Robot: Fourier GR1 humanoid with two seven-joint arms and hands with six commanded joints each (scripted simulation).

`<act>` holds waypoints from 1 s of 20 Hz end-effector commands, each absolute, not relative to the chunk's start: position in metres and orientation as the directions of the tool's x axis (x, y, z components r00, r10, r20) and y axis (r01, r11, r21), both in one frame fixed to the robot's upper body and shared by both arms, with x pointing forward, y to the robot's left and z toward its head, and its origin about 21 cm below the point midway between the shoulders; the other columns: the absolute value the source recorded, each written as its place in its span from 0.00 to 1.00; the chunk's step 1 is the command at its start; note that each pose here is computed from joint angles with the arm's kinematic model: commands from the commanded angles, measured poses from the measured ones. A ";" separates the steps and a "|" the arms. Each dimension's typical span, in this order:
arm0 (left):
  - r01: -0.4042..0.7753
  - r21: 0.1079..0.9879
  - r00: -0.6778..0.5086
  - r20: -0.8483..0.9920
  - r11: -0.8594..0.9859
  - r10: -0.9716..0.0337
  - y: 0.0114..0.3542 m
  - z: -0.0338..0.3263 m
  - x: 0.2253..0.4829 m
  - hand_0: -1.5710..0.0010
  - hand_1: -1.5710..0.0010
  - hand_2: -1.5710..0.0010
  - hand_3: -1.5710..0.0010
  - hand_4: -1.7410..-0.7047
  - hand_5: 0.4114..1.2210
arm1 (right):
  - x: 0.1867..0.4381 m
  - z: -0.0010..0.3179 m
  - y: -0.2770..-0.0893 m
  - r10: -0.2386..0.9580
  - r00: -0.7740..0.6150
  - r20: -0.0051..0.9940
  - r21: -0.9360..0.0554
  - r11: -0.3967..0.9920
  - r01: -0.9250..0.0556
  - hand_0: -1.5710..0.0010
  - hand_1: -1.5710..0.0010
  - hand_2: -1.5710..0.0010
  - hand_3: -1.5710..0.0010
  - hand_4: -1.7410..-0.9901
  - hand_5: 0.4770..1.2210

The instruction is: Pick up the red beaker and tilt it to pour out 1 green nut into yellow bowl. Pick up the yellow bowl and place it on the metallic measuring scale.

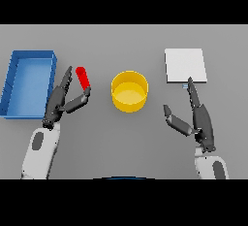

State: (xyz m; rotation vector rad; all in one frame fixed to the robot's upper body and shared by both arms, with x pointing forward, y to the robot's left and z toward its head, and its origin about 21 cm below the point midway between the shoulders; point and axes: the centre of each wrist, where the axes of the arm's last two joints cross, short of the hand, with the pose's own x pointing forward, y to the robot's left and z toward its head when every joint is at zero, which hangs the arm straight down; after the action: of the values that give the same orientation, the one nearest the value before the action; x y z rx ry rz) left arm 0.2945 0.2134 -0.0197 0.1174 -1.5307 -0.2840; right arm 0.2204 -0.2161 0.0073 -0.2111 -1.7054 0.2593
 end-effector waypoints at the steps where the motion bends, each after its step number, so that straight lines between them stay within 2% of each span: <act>1: 0.109 0.252 0.007 0.967 0.962 -0.254 0.211 -0.019 0.301 1.00 1.00 1.00 1.00 0.46 0.32 | 0.221 0.009 -0.215 0.287 -0.146 0.947 -0.292 0.957 -0.010 1.00 1.00 1.00 1.00 0.62 0.21; 11: 0.132 0.265 0.019 0.963 0.955 -0.270 0.200 -0.019 0.339 1.00 1.00 1.00 1.00 0.43 0.34 | 0.218 0.007 -0.217 0.284 -0.129 0.950 -0.287 0.958 -0.010 1.00 1.00 1.00 1.00 0.63 0.22; 13: 0.142 0.267 0.027 0.961 0.953 -0.274 0.195 -0.019 0.343 1.00 1.00 1.00 1.00 0.44 0.34 | 0.222 0.008 -0.212 0.277 -0.133 0.952 -0.281 0.960 -0.012 1.00 1.00 1.00 1.00 0.63 0.22; 15: 0.146 0.259 0.025 0.964 0.955 -0.265 0.194 -0.017 0.349 1.00 1.00 1.00 1.00 0.43 0.34 | 0.219 0.006 -0.217 0.274 -0.121 0.954 -0.277 0.961 -0.005 1.00 1.00 1.00 1.00 0.63 0.22; 20: 0.136 0.219 0.006 0.975 0.966 -0.222 0.188 -0.026 0.358 1.00 1.00 1.00 1.00 0.38 0.36 | 0.223 0.010 -0.217 0.287 -0.127 0.949 -0.289 0.957 0.001 1.00 1.00 1.00 1.00 0.64 0.22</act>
State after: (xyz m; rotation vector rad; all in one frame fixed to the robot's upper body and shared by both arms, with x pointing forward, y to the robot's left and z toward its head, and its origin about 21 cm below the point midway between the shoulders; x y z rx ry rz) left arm 0.3586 0.1878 -0.0260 0.0688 -1.5390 -0.2805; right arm 0.2229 -0.2170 0.0104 -0.2207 -1.6848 0.2481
